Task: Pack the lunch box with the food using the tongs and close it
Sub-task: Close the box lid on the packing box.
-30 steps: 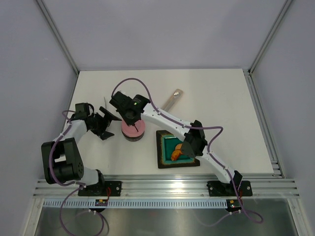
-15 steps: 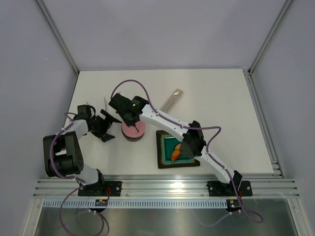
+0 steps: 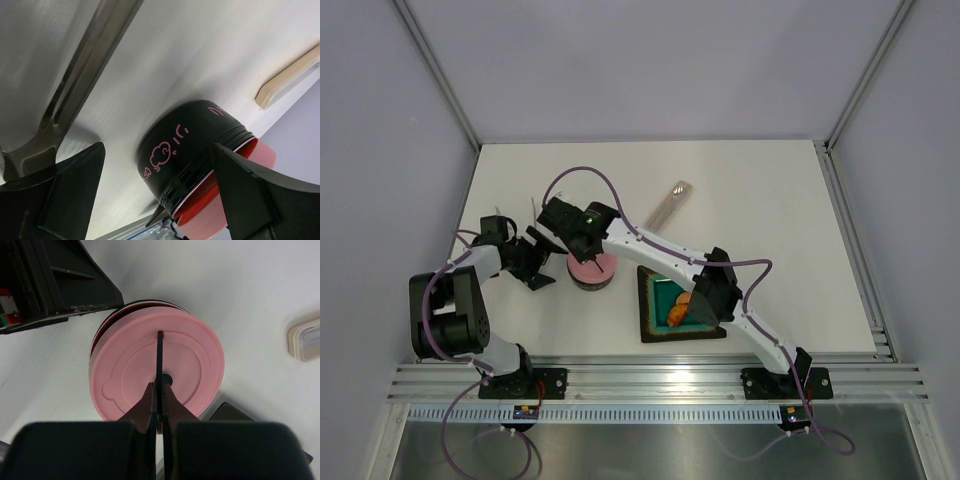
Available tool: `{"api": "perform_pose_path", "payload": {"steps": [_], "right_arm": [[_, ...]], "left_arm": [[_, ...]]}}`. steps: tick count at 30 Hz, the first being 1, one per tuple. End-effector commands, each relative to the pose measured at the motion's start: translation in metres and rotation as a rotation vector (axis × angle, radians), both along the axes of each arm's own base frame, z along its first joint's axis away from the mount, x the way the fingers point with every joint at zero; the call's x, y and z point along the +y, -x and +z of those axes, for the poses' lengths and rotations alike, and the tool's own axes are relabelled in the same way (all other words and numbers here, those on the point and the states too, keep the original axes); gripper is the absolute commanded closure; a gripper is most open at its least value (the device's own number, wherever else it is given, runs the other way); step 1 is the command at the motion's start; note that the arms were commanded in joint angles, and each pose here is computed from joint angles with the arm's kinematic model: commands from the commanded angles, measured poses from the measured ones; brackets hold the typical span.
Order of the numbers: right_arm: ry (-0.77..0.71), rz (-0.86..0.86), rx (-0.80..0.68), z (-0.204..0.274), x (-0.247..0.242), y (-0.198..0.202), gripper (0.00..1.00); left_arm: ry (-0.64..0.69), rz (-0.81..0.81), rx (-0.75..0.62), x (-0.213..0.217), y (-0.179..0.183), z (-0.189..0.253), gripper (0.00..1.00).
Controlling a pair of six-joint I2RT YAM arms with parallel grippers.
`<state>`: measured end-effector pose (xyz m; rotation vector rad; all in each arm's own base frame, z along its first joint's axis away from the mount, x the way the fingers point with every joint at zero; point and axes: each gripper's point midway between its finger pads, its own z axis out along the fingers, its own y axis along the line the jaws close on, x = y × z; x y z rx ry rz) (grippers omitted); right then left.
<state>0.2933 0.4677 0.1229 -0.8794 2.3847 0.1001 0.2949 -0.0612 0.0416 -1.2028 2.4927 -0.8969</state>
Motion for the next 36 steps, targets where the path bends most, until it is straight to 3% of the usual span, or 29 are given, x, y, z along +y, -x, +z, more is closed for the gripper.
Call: {"api": "perform_pose_path", "payload": {"steps": [1, 15, 21, 27, 36], "right_arm": [[-0.082, 0.001, -0.069, 0.060, -0.004, 0.008, 1.00], [-0.049, 0.014, -0.091, 0.055, -0.002, 0.002, 1.00], [0.013, 0.018, -0.088, 0.038, -0.007, 0.000, 1.00], [0.016, 0.034, -0.079, 0.034, -0.004, 0.000, 1.00], [0.019, 0.078, -0.064, 0.025, 0.004, 0.002, 1.00]], "left_arm": [[0.002, -0.039, -0.030, -0.006, -0.003, -0.002, 0.11], [0.009, -0.072, -0.053, -0.014, -0.004, 0.015, 0.13], [-0.113, -0.055, -0.110, 0.008, -0.017, 0.058, 0.12], [-0.243, 0.071, -0.159, 0.042, -0.018, 0.097, 0.09], [-0.339, 0.159, -0.203, 0.063, -0.008, 0.119, 0.08]]}}
